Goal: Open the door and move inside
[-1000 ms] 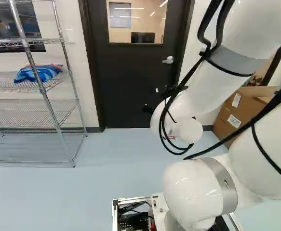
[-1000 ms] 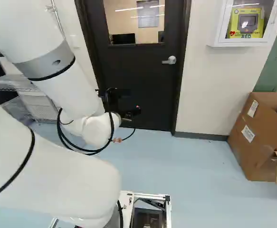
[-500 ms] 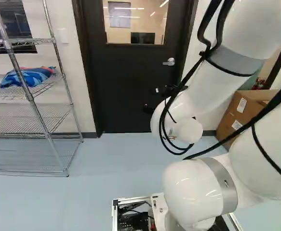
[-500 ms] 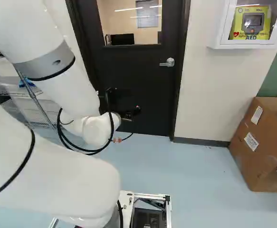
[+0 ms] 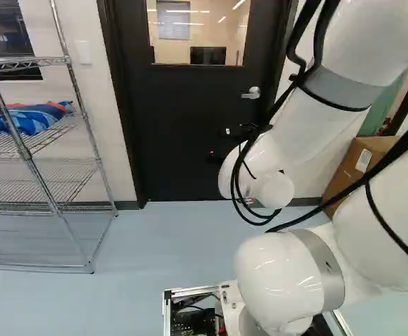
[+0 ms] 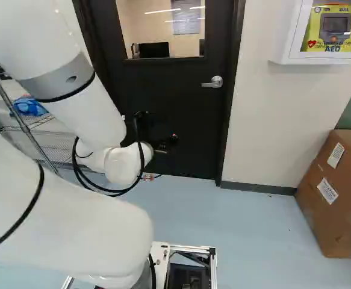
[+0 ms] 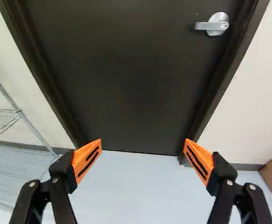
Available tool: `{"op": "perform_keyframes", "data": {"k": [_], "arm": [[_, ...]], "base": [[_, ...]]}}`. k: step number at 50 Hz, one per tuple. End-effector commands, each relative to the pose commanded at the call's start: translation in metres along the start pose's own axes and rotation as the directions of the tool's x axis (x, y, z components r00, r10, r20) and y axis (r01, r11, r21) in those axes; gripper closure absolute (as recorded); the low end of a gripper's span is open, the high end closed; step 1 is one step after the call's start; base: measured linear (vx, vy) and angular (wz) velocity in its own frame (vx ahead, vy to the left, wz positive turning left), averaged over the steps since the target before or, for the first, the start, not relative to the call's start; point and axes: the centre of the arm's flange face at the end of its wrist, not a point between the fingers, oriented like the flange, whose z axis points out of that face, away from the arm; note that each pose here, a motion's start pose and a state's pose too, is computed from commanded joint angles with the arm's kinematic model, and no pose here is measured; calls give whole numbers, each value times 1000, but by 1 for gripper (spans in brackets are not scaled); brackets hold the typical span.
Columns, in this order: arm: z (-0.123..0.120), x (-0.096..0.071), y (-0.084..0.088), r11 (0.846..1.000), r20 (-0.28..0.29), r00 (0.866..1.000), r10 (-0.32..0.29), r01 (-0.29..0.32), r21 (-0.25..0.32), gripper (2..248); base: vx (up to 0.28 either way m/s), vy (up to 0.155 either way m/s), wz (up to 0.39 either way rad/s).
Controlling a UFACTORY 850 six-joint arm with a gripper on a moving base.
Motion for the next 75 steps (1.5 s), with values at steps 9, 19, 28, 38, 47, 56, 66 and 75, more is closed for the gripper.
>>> {"op": "perform_keyframes", "data": {"k": [9, 19, 28, 38, 47, 56, 66, 75], "arm": [[0, 0, 0, 1000, 0, 1000, 0, 0, 0, 3], [0, 0, 0, 1000, 0, 1000, 0, 0, 0, 3], [0, 0, 0, 1000, 0, 1000, 0, 0, 0, 3], [0, 0, 0, 1000, 0, 1000, 0, 0, 0, 3], [0, 0, 0, 1000, 0, 1000, 0, 0, 0, 3], [0, 0, 0, 1000, 0, 1000, 0, 0, 0, 3], [0, 0, 0, 1000, 0, 1000, 0, 0, 0, 3], [0, 0, 0, 1000, 0, 1000, 0, 0, 0, 3]], "base": [[195, -23, -117], [191, -25, -141], [200, -29, -156], [199, -30, -164], [189, -13, -85], [184, -3, -33], [183, -2, -36], [145, -3, -34]]}}
